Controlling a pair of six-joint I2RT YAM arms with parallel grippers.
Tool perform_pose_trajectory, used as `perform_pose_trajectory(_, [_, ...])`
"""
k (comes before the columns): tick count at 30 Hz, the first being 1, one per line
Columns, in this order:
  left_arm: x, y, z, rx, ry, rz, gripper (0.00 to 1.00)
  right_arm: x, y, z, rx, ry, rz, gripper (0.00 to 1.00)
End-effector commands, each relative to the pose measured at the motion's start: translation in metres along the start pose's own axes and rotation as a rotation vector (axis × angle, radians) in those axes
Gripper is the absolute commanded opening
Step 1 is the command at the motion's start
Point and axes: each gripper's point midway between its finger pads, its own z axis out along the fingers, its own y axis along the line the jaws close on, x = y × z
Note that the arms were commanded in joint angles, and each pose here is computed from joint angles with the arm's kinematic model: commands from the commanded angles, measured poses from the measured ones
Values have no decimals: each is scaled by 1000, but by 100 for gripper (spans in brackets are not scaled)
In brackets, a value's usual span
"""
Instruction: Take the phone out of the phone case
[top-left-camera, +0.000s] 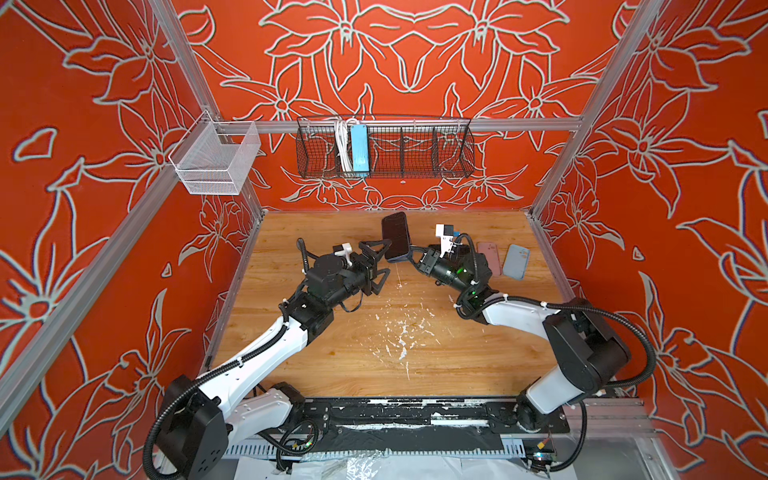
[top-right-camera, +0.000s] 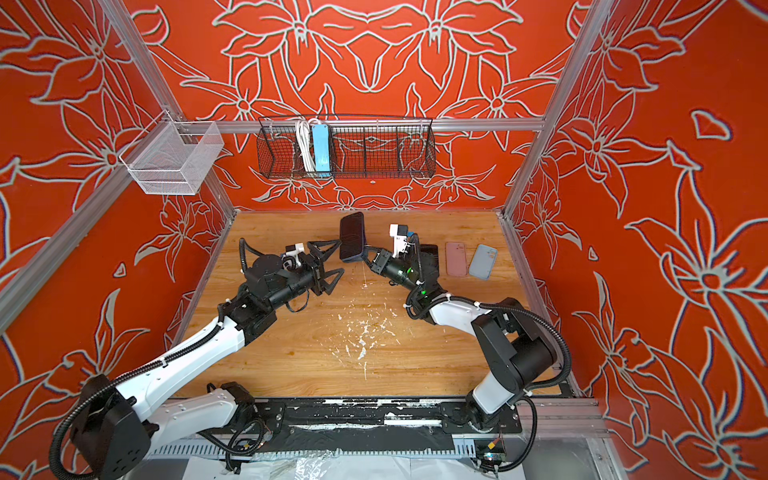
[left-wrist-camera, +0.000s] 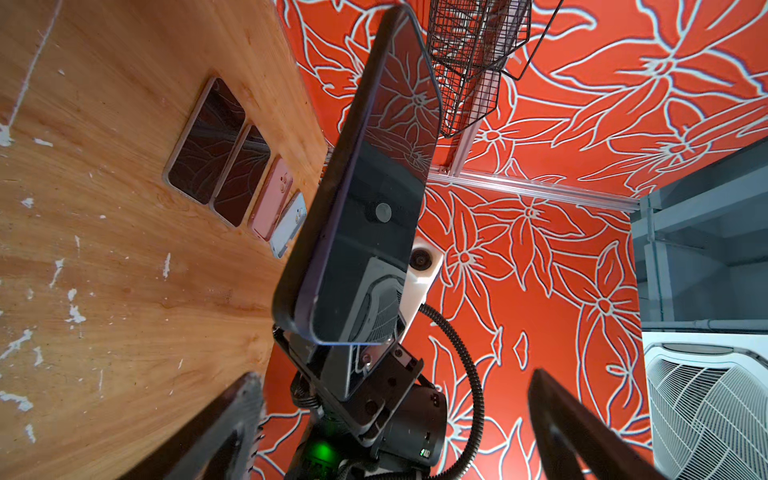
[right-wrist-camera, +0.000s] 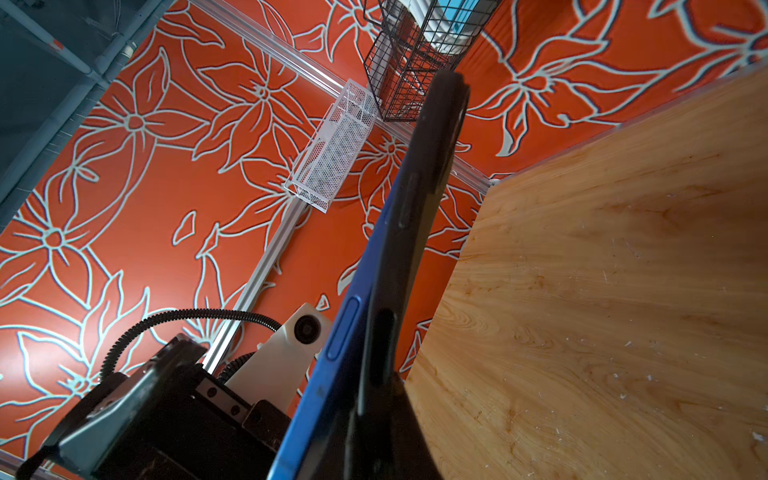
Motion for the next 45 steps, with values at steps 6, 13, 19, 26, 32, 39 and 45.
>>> perform_pose_trajectory(6, [6, -33, 5, 116, 31, -33, 97, -8, 36, 1, -112, -45, -107, 3])
perform_pose_trajectory(13, [4, -29, 12, 122, 30, -53, 97, -4, 38, 2, -123, -36, -110, 3])
perform_pose_trajectory(19, [-1, -33, 10, 132, -3, -25, 98, 1, 38, 1, -125, -32, -112, 3])
perform_pose_trajectory(26, [-9, -30, 10, 114, -54, 11, 61, 6, 44, -2, -146, -25, -113, 3])
perform_pose_trajectory(32, [-10, -31, 15, 111, -52, 26, 43, 14, 47, -3, -149, -10, -117, 3])
perform_pose_trajectory(39, [-12, -28, 19, 97, -58, 41, 39, 21, 46, -6, -144, 4, -124, 2])
perform_pose_trajectory(45, [-11, -27, 21, 95, -54, 41, 30, 21, 47, -9, -136, 0, -132, 2])
